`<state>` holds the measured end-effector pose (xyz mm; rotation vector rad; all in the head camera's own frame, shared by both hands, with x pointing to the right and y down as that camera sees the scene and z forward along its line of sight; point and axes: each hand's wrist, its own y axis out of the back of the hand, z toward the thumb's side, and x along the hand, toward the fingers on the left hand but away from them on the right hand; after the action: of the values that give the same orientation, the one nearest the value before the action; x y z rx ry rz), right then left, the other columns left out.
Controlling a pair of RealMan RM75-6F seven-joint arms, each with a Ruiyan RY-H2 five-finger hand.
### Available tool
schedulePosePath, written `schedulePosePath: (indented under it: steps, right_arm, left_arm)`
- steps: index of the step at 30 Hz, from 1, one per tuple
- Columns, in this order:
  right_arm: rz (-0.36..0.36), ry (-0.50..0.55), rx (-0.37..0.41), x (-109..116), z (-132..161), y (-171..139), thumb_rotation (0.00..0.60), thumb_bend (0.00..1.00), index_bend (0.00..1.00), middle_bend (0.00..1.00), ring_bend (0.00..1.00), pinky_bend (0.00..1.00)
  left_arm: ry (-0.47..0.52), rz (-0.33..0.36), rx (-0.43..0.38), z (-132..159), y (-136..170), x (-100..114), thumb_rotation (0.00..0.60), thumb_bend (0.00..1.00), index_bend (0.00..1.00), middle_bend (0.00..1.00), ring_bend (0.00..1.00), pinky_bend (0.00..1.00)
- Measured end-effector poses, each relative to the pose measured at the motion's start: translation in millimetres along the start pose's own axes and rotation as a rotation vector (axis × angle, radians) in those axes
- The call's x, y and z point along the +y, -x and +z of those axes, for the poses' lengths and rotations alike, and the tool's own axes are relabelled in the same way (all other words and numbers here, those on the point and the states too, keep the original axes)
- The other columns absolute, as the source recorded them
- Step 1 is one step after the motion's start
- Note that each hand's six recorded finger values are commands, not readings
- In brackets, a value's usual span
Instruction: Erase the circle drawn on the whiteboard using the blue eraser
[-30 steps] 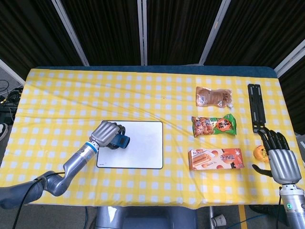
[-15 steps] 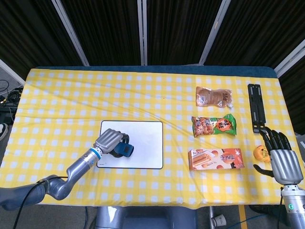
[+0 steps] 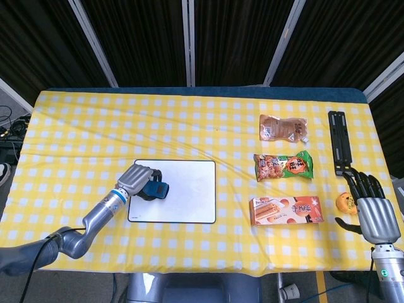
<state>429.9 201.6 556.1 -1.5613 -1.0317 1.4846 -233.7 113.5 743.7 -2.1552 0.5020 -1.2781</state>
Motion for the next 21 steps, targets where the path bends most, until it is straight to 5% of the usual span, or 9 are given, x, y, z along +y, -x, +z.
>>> schedulePosePath:
  steps: [21]
  right_arm:
    - [-0.004, 0.002, -0.01, 1.6, -3.1, -0.4, 0.6, 0.0, 0.0, 0.0, 0.0, 0.0]
  left_arm:
    - [0.055, -0.03, -0.149, 51.9, -0.2, -20.0, 0.6, 0.31, 0.58, 0.48, 0.52, 0.53]
